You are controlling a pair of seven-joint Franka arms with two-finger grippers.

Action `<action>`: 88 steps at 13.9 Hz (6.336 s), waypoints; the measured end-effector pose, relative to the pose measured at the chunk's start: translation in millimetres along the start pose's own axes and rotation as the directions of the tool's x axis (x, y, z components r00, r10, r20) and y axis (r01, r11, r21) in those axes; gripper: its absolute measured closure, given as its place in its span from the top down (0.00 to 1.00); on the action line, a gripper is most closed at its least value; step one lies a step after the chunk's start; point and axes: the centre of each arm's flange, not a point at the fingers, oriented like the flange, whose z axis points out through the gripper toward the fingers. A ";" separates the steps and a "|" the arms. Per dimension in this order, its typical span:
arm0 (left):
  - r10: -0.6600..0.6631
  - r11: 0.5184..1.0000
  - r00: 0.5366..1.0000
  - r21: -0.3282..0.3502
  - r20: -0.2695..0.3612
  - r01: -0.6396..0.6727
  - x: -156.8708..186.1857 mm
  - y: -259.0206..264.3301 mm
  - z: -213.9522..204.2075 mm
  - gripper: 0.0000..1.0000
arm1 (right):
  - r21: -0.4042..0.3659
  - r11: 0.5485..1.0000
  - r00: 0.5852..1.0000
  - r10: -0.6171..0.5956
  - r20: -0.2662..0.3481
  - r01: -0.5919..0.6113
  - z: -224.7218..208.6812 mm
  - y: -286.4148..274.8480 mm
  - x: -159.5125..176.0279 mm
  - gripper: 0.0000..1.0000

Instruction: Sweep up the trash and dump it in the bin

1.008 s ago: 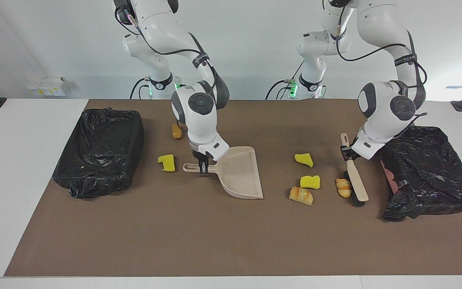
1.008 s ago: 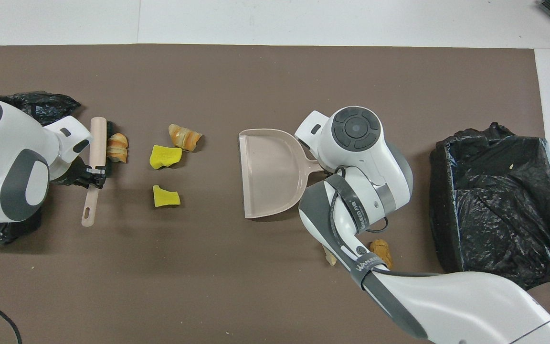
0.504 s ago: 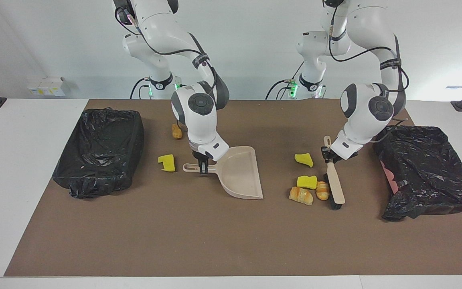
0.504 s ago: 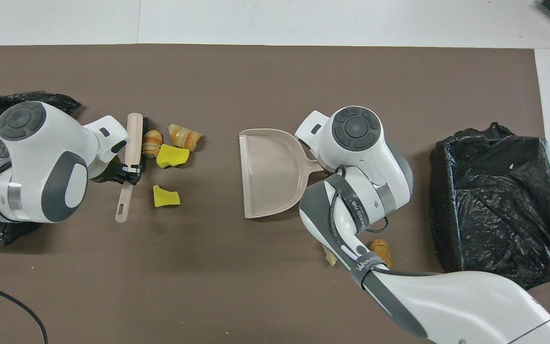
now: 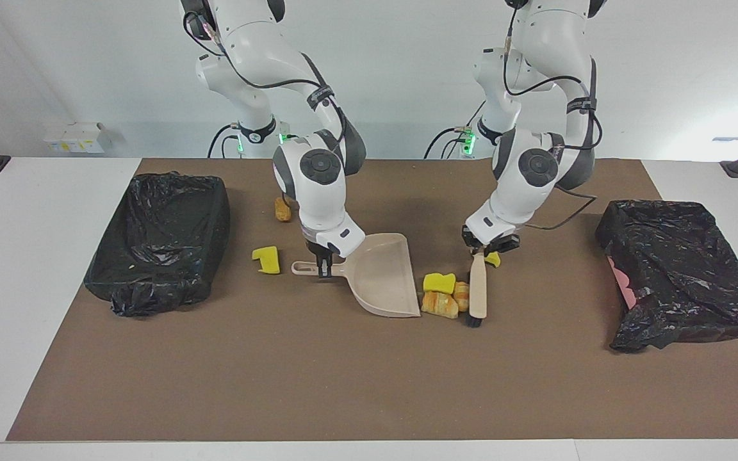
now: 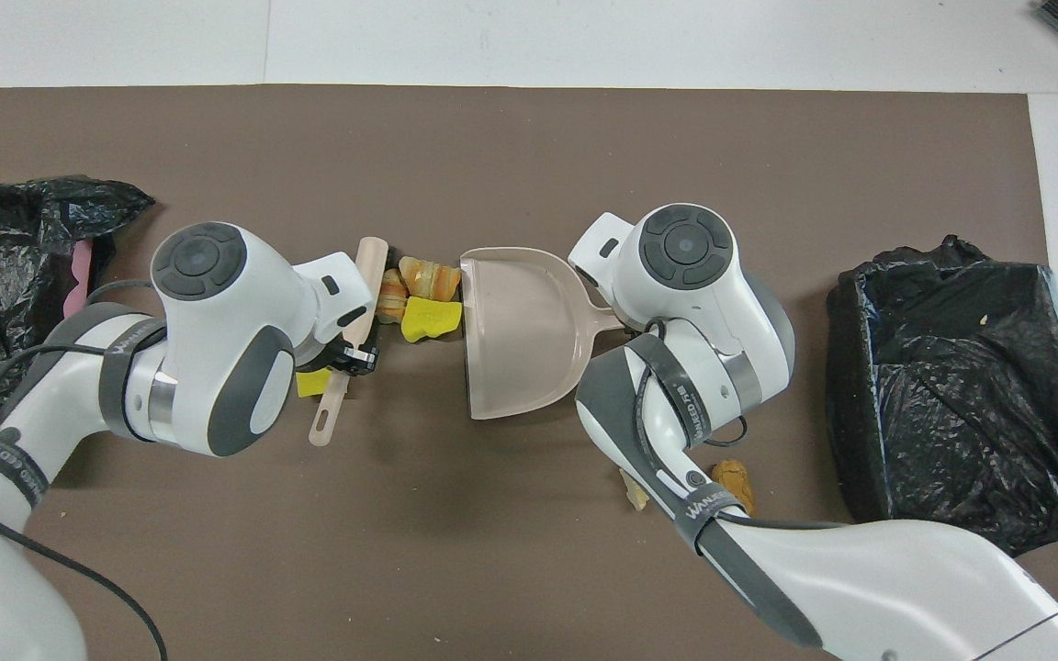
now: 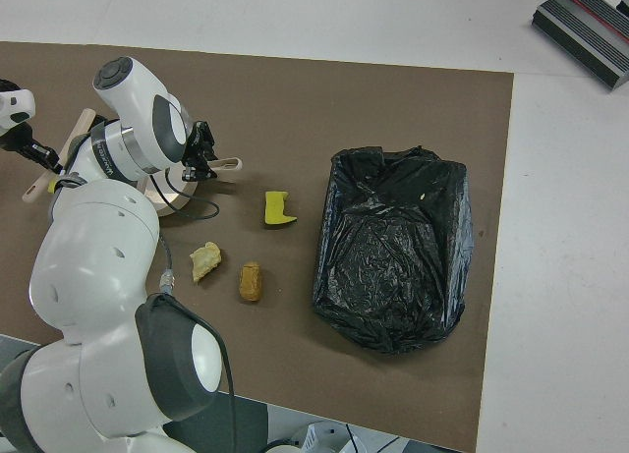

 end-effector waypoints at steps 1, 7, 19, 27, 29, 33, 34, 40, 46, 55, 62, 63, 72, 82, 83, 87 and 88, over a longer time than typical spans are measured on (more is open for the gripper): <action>0.022 1.000 1.000 -0.011 0.006 -0.022 -3.0 20.7 2.2 0.26 | 0.000 1.000 1.000 0.001 0.000 -0.001 0.0 0.3 -0.7 0.32; -0.076 0.993 0.997 -0.089 0.029 0.078 -27.1 127.2 1.6 0.26 | -0.001 1.000 1.000 0.002 0.002 -0.002 0.0 0.8 -1.9 0.32; -0.475 0.880 0.870 0.055 0.129 0.473 -87.8 -18.9 -77.3 0.26 | -0.001 1.000 1.000 0.002 0.002 -0.002 0.1 0.7 -2.0 0.32; -0.548 0.836 0.835 0.040 0.056 0.547 -138.4 -57.9 5.5 0.26 | -0.001 1.000 1.000 0.002 0.002 -0.002 0.1 0.7 -2.0 0.32; -0.498 0.867 0.866 0.043 0.045 0.496 -135.1 -32.0 12.9 0.26 | -0.001 1.000 1.000 0.002 0.002 -0.002 0.1 0.8 -2.0 0.32; -0.384 0.923 0.923 0.008 -0.001 0.384 -120.5 39.1 28.9 0.26 | -0.001 1.000 1.000 0.002 0.002 -0.002 0.1 0.8 -2.0 0.32; -0.359 0.933 0.933 -0.010 -0.006 0.359 -117.2 60.2 31.7 0.26 | -0.001 1.000 1.000 0.002 0.002 -0.002 0.1 0.8 -2.0 0.32; -0.268 0.959 0.963 -0.098 -0.014 0.265 -113.2 163.2 25.1 0.26 | -0.001 1.000 1.000 0.002 0.002 -0.002 0.0 0.8 -2.1 0.32; -0.329 0.938 0.944 -0.117 -0.016 0.325 -97.9 148.0 19.0 0.26 | -0.001 1.000 1.000 0.002 0.002 -0.002 0.1 0.8 -2.2 0.32; -0.270 0.952 0.961 -0.168 -0.065 0.256 -103.5 220.0 -13.5 0.26 | 0.000 1.000 1.000 0.002 0.002 -0.002 0.3 0.8 -2.4 0.32; -0.279 0.953 0.960 -0.121 0.017 0.279 -100.7 217.0 -24.4 0.26 | 0.000 1.000 1.000 0.002 0.002 -0.002 0.4 0.9 -2.6 0.32; -0.274 0.956 0.960 -0.099 0.047 0.278 -105.2 215.9 -22.6 0.26 | 0.000 1.000 1.000 0.002 0.002 -0.002 0.4 0.9 -2.6 0.32; -0.367 0.925 0.927 -0.075 0.082 0.373 -114.8 197.8 -49.3 0.26 | 0.001 1.000 1.000 0.012 0.002 -0.012 0.9 2.8 -8.3 0.32; -0.429 0.901 0.898 -0.021 0.094 0.432 -142.2 161.8 -25.9 0.26 | -0.032 0.996 0.997 0.079 -0.006 -0.079 -21.9 20.6 -67.2 0.32; -0.428 0.902 0.900 -0.018 0.089 0.431 -150.2 159.9 -17.5 0.26 | -0.042 0.995 0.996 0.089 -0.010 -0.090 -36.5 22.3 -83.7 0.32; -0.404 0.914 0.912 -0.012 0.069 0.406 -173.2 171.6 14.8 0.26 | -0.038 0.992 0.993 0.116 -0.031 -0.117 -100.6 14.3 -179.4 0.32; -0.403 0.915 0.914 -0.016 0.058 0.404 -178.4 176.4 23.0 0.26 | -0.036 0.993 0.993 0.114 -0.042 -0.116 -114.8 9.4 -205.0 0.32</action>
